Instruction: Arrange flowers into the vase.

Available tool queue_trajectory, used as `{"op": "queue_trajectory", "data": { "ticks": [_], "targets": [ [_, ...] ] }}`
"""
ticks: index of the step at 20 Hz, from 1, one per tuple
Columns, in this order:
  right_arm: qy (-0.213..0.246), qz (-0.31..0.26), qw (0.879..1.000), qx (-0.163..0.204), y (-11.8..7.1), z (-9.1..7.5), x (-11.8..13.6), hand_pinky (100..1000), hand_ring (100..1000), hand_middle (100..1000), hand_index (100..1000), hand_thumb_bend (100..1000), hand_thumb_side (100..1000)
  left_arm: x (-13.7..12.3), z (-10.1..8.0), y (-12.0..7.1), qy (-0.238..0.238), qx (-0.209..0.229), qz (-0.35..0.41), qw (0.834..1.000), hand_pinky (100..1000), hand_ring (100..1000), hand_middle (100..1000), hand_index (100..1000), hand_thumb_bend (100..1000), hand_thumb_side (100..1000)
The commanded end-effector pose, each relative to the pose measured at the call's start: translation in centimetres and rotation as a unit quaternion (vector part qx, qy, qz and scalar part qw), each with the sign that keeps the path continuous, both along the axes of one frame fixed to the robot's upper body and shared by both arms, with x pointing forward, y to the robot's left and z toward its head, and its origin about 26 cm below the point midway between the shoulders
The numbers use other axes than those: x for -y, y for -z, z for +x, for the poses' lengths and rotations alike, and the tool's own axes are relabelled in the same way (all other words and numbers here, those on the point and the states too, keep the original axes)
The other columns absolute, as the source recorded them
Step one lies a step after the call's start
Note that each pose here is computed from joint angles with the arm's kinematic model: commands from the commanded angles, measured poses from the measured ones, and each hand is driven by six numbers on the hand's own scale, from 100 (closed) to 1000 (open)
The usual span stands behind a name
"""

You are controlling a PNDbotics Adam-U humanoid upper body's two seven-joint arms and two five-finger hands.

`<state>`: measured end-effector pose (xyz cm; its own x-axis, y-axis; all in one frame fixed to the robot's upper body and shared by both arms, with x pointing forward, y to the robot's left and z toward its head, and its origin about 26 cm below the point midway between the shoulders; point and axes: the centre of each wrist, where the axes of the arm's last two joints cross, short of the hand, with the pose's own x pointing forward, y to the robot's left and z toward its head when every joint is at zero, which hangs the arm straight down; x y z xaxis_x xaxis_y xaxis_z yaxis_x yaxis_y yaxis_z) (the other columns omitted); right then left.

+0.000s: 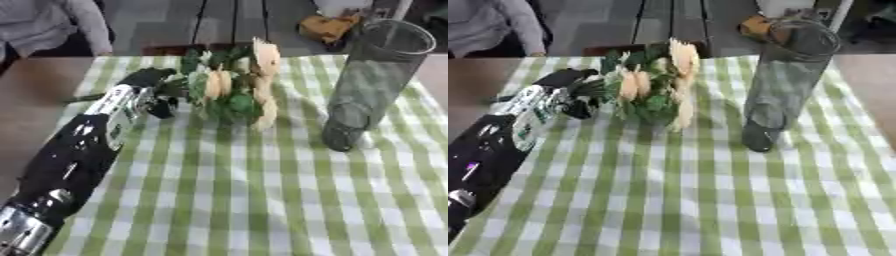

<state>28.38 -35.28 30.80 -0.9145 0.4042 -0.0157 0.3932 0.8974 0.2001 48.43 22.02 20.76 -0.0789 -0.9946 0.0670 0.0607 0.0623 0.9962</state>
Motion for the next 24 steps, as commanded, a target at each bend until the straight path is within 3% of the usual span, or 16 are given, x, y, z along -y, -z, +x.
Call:
{"op": "queue_trajectory", "data": {
  "ticks": [1, 8, 14, 24],
  "targets": [
    [-0.006, -0.001, 1.0, 0.028, -0.8, -0.5, 0.1, 713, 799, 835, 887, 100, 1000, -0.5, -0.5, -3.0, 0.002, 0.057, -0.014, 0.998, 100, 100, 100, 100, 100, 100],
    [-0.003, 0.0, 1.0, 0.028, -0.7, -0.6, 0.2, 713, 799, 834, 887, 100, 1000, -0.7, -1.9, -6.3, -0.016, 0.179, -0.106, 0.978, 100, 100, 100, 100, 141, 100],
    [-0.004, 0.001, 1.0, 0.028, -0.7, -0.6, 0.3, 712, 799, 834, 888, 100, 1000, -0.5, -3.0, -8.4, -0.011, 0.267, -0.182, 0.946, 100, 100, 100, 100, 221, 100],
    [-0.004, 0.003, 1.0, 0.027, -0.6, -0.6, 0.3, 712, 799, 834, 889, 100, 1000, 0.3, -4.3, -10.3, 0.037, 0.279, -0.315, 0.906, 100, 100, 100, 100, 326, 100]
  ]
}}
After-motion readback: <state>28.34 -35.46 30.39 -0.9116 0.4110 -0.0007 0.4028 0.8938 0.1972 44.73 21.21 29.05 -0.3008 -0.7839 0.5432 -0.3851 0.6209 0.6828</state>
